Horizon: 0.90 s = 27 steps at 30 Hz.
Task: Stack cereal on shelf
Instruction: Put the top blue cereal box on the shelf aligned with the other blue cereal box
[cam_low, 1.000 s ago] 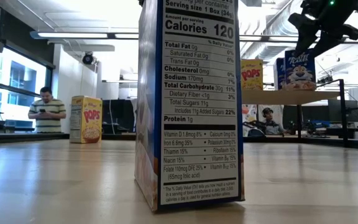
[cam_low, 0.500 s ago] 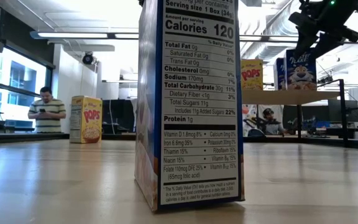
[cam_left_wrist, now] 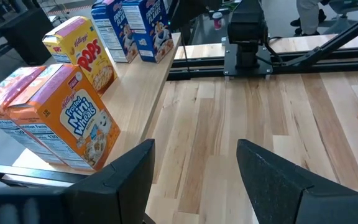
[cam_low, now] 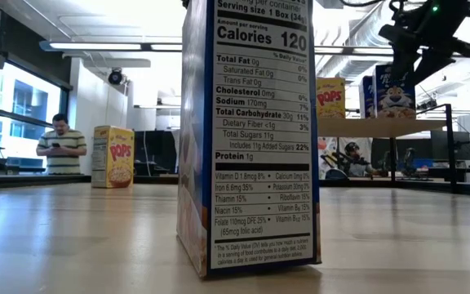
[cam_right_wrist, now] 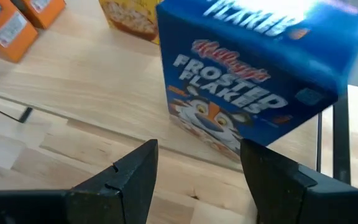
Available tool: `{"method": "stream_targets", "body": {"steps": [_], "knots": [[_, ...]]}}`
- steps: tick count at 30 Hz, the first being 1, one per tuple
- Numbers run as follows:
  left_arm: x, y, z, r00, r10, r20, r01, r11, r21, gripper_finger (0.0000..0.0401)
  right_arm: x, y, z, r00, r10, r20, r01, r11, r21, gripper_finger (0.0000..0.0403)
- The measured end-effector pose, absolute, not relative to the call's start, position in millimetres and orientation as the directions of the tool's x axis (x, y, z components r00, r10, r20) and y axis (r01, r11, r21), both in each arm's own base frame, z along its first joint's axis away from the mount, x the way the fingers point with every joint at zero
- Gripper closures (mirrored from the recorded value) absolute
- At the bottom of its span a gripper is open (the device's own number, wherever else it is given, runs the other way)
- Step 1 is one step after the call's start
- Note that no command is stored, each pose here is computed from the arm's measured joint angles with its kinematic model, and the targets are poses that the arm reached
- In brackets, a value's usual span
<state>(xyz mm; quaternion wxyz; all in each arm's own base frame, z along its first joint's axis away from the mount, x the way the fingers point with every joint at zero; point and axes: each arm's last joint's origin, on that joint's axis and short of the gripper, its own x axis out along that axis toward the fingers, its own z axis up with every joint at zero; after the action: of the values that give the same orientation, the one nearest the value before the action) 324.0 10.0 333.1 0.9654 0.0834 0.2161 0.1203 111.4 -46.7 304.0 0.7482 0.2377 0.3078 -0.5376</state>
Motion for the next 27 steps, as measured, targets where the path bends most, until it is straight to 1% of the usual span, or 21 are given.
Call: {"method": "stream_targets", "body": {"steps": [13, 20, 25, 27], "knots": [[324.0, 10.0, 333.1, 0.878, 0.268, -0.397, -0.188, 0.955, 0.23, 0.0183, 127.1, -55.3, 294.2, 0.141, -0.657, -0.74, 0.956, 0.284, -0.069, 0.0182], [323.9, 9.9, 332.8, 0.876, 0.268, -0.4, -0.183, 0.954, 0.238, 0.0183, 128.4, -61.1, 292.3, 0.102, -0.666, -0.739, 0.964, 0.248, -0.091, 0.0182], [323.7, 9.9, 332.5, 0.875, 0.268, -0.404, -0.179, 0.953, 0.245, 0.0183, 129.3, -63.8, 292.7, 0.099, -0.675, -0.731, 0.97, 0.231, -0.082, 0.0182], [323.7, 10.0, 332.5, 0.875, 0.268, -0.404, -0.179, 0.953, 0.246, 0.0183, 129.8, -63.5, 292.5, 0.11, -0.663, -0.74, 0.967, 0.244, -0.074, 0.0182]]}}
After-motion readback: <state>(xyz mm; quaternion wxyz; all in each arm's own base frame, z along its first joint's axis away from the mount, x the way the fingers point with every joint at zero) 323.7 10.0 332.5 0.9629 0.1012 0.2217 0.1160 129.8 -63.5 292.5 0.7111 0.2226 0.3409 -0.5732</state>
